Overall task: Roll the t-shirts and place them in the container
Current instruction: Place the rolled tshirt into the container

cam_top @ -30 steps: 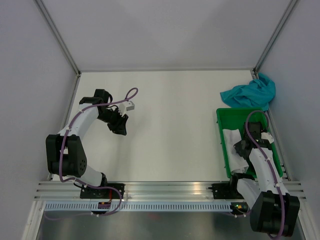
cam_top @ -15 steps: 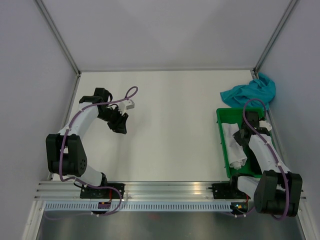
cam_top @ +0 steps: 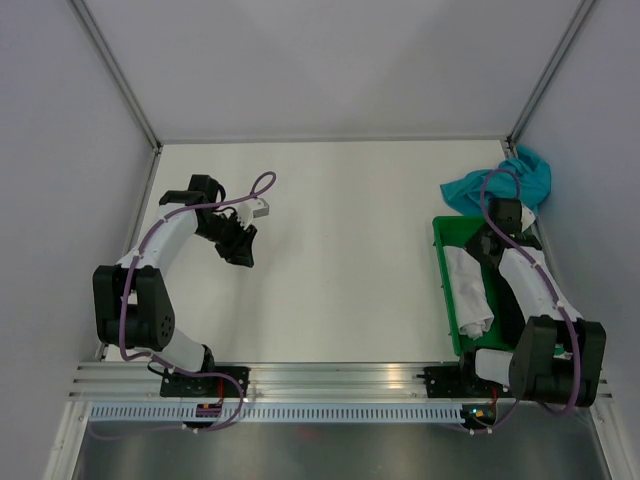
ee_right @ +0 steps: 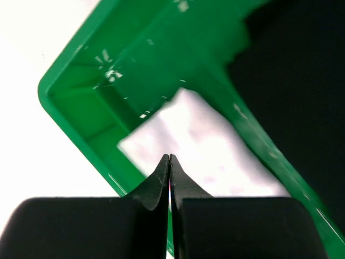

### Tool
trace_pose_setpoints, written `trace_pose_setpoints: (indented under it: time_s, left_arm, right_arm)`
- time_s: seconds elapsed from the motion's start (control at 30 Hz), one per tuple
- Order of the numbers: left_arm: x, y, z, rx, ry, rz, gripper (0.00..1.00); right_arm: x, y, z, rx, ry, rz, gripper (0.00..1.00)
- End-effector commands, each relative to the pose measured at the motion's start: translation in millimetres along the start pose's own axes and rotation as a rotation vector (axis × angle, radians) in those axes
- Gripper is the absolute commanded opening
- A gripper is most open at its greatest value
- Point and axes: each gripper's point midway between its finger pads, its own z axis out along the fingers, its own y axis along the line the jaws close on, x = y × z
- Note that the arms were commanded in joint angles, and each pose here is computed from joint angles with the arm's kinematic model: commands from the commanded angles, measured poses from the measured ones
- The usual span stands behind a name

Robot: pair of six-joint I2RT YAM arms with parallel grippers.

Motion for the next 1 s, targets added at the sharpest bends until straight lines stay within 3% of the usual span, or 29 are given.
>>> trace_pose_setpoints:
  time_s: [0.0, 0.27, 0.47, 0.63, 0.83, 0.97]
  left_arm:
    - [-8.1, 3.7, -7.1, -0.021, -0.015, -0.007, 0.38]
    - [-3.4, 4.5, -5.9, -0.026, 0.002, -0.01, 0.38]
    - [-4.9, 5.0, -4.9, -0.02, -0.003, -0.009, 0.38]
    - [-5.4, 5.0, -5.9, -0.023, -0.004, -0.004, 0.38]
    - [-5.6, 4.9, -6.2, -0.024, -0.005, -0.004, 0.38]
    - [-5.3, 5.1, -10.0, -0.045, -0.002, -0.005, 0.38]
  right_arm:
    - [-4.1, 47.1, 17.2, -0.185, 0.041, -0.105, 0.0]
    - [25.9, 36.1, 50.7, -0.115, 0.137, -0.091, 0.0]
    - [61.4, 10.5, 41.4, -0.08, 0.186, 0.002, 0.0]
    - [61.6, 1.2, 23.9, -0.072, 0.153, 0.029, 0.0]
    - [31.3, 11.4, 11.8, -0.099, 0.057, -0.008, 0.0]
    - [-18.2, 22.6, -7.5, -0.083, -0.069, -0.094, 0.0]
